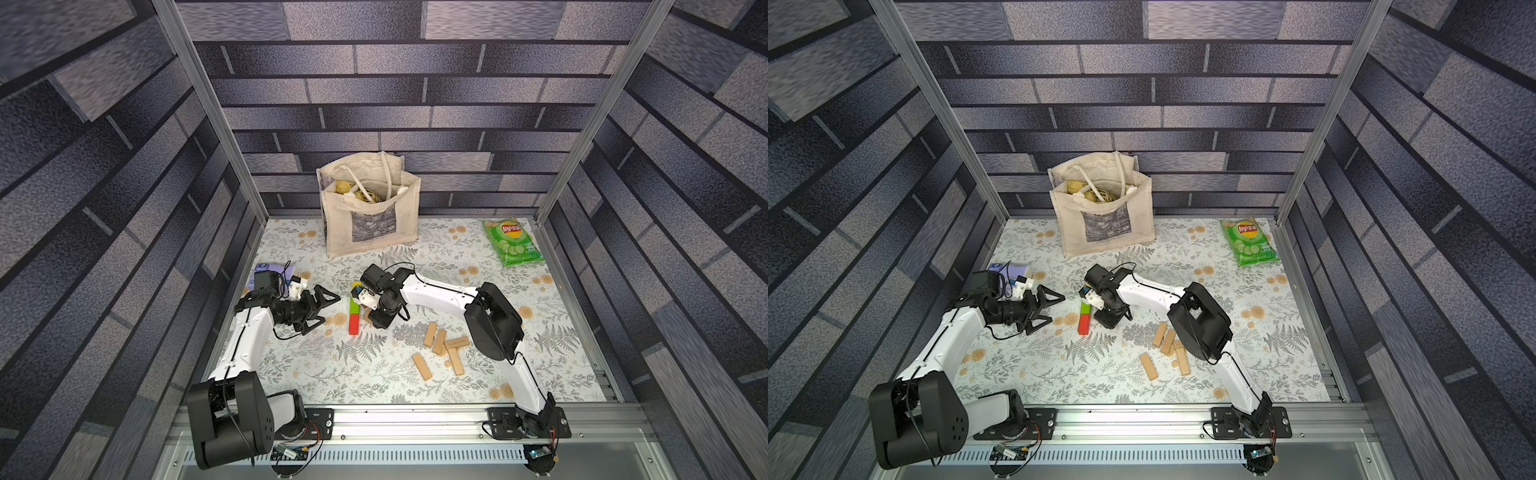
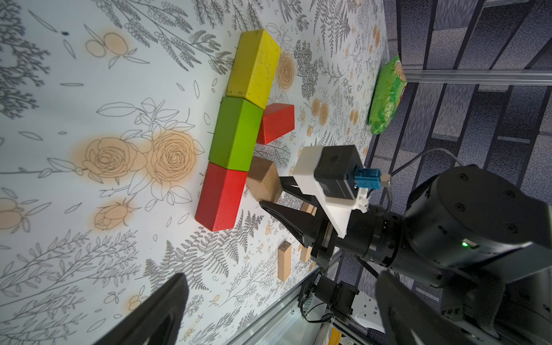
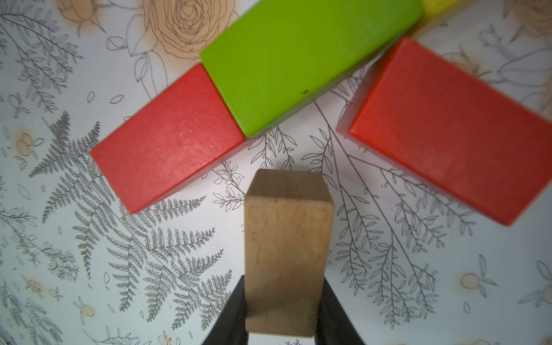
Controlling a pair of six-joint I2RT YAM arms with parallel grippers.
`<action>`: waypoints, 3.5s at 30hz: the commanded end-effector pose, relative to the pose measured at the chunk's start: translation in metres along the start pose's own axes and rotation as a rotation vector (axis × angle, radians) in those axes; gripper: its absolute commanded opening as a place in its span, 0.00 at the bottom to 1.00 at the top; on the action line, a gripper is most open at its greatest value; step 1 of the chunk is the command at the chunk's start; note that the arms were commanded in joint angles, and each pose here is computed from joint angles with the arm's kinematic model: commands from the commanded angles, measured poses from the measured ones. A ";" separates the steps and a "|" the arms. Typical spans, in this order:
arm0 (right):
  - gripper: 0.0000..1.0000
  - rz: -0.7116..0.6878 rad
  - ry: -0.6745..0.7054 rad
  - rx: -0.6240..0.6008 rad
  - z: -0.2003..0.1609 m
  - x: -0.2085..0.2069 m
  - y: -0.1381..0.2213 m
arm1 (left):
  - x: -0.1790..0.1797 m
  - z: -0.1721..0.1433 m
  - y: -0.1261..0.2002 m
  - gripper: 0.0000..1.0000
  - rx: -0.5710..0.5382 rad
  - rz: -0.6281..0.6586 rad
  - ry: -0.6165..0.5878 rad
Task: Assemble the letter k with building blocks
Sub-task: Assemble the building block at the center of the board.
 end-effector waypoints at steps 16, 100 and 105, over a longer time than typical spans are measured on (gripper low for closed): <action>0.20 0.022 -0.018 0.001 0.008 -0.007 -0.001 | 0.001 -0.004 -0.003 1.00 0.018 -0.019 0.001; 0.42 0.014 -0.039 -0.036 0.010 -0.007 0.003 | -0.002 -0.006 -0.007 1.00 0.036 -0.019 -0.015; 0.36 0.012 -0.039 -0.041 0.011 -0.008 0.003 | -0.002 -0.007 -0.007 1.00 0.038 -0.020 -0.014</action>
Point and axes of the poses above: each gripper's point midway between its finger pads, its own y axis back along the fingers, its own x axis along the line the jaws close on, z = x × y, the point moved 9 cm from there along y, back along the fingers
